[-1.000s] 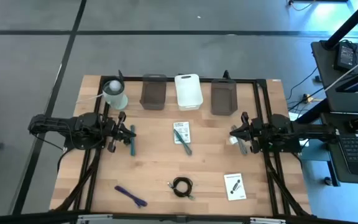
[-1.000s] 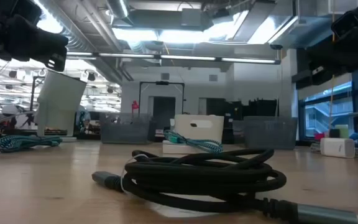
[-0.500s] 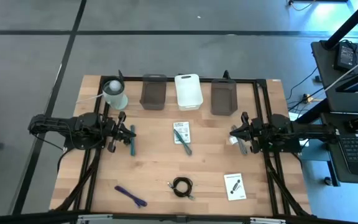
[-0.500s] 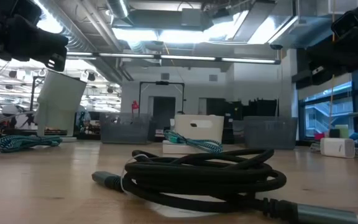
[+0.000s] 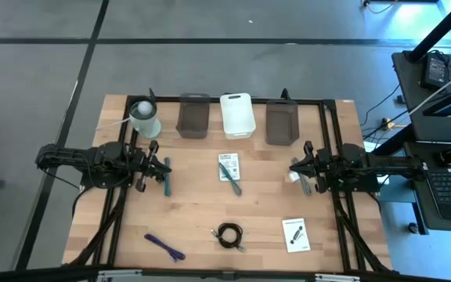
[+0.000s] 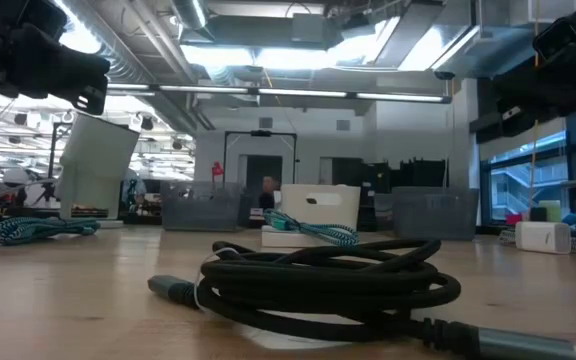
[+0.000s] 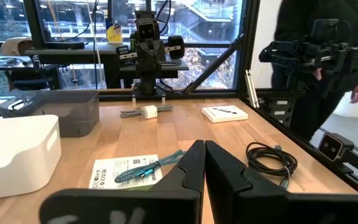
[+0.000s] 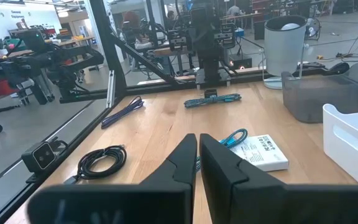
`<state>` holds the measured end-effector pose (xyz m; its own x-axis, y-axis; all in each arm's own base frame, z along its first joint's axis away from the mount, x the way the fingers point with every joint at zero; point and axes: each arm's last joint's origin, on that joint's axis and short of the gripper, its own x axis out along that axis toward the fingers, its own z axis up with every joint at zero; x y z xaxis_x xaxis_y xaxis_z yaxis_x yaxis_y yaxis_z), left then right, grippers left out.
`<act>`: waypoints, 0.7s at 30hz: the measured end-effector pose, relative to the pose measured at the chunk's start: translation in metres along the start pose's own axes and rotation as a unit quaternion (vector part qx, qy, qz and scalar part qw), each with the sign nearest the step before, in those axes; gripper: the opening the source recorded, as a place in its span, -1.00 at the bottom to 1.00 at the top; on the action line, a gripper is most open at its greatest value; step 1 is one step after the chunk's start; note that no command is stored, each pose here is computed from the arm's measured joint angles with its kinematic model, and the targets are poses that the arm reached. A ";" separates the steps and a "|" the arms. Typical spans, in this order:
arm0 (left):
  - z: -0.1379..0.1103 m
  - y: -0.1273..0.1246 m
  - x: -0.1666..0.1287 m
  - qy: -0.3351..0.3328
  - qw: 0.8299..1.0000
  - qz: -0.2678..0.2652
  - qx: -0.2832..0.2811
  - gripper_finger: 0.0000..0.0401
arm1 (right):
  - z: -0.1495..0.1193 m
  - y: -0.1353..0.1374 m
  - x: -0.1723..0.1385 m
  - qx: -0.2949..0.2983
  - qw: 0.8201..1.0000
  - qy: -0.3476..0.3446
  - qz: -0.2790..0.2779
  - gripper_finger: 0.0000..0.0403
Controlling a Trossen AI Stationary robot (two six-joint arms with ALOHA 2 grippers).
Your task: Pick and place items into bin
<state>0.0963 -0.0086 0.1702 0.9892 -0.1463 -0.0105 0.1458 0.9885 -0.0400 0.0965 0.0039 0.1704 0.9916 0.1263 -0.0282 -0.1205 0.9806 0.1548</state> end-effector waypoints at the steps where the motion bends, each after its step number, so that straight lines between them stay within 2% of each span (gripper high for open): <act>1: 0.000 0.000 0.000 0.000 1.000 0.000 0.000 -0.97 | 0.000 0.000 0.000 0.000 1.000 0.000 0.000 -0.87; 16: 0.000 0.000 0.000 0.000 1.000 0.000 0.000 -0.97 | 0.000 0.000 0.000 0.000 1.000 -0.002 0.000 -0.87; 21: 0.000 0.000 0.000 0.000 1.000 0.000 0.000 -0.97 | 0.005 0.001 0.000 -0.005 1.000 -0.025 0.000 -0.87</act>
<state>0.0962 -0.0086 0.1702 0.9892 -0.1463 -0.0101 0.1458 0.9885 -0.0396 0.0965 0.0037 0.1752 0.9926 0.1192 0.0217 -0.1211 0.9819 0.1459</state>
